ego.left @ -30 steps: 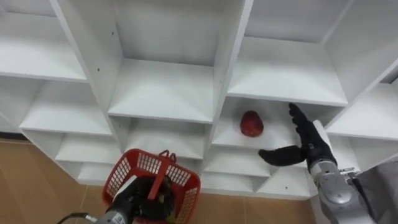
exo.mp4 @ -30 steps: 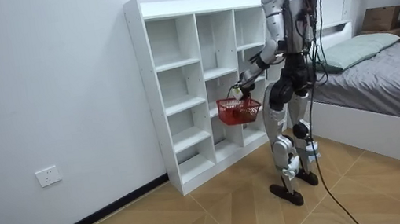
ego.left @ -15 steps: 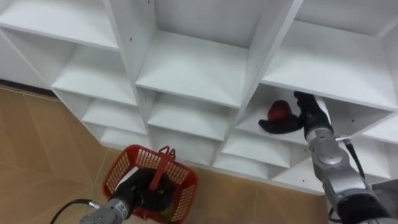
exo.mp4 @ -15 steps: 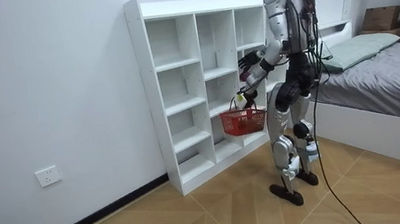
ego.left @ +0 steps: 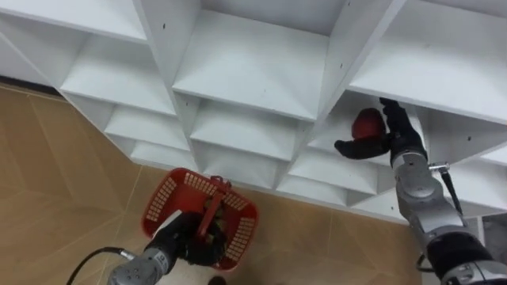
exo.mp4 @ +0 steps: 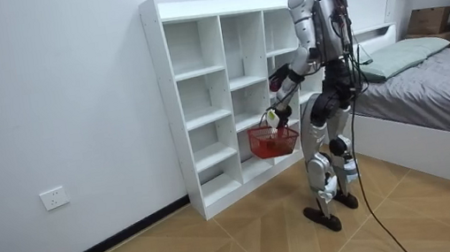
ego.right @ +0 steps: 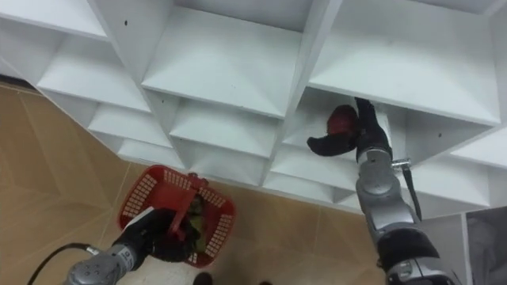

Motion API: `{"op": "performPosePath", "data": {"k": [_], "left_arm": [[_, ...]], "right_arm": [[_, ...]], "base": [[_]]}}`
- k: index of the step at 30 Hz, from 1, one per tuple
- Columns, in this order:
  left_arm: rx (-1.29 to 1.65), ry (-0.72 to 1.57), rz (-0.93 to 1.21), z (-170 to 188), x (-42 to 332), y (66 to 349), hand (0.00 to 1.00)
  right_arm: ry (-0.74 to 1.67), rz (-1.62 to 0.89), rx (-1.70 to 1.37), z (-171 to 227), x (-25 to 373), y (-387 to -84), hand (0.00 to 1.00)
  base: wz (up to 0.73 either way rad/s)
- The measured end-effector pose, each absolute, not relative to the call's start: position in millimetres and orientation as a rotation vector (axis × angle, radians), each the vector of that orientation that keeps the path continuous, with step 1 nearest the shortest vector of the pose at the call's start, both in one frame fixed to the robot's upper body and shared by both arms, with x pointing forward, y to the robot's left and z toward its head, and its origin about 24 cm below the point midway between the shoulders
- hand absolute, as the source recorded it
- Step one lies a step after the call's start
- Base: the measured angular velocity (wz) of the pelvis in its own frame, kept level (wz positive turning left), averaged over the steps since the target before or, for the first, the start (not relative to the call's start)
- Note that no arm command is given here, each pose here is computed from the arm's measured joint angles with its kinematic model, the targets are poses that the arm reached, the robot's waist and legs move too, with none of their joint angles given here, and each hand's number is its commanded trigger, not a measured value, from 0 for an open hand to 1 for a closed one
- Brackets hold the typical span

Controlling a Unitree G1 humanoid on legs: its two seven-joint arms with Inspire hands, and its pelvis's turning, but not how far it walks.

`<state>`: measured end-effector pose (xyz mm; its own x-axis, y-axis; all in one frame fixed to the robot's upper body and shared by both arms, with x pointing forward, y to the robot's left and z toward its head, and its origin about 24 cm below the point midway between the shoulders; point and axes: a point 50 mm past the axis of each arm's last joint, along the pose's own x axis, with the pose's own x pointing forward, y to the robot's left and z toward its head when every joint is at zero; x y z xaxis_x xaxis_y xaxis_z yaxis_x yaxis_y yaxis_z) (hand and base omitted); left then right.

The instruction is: Collect fruits from the closet

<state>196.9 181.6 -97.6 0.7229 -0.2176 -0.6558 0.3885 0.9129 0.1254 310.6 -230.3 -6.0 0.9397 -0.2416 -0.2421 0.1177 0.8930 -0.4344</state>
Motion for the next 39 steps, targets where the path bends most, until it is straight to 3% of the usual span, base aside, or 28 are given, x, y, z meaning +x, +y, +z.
{"op": "performPosePath", "data": {"k": [8,39], "left_arm": [[0.268,0.677,-0.338,-95.7,200.5,181.9,1.0],[0.29,0.629,-0.39,-87.2,217.2,167.1,1.0]], "right_arm": [[0.266,-0.276,-0.484,6.1,312.5,-251.7,0.0],[0.256,-0.281,-0.502,13.3,323.0,-248.6,0.0]], "base": [[-0.08],[-0.02]]}}
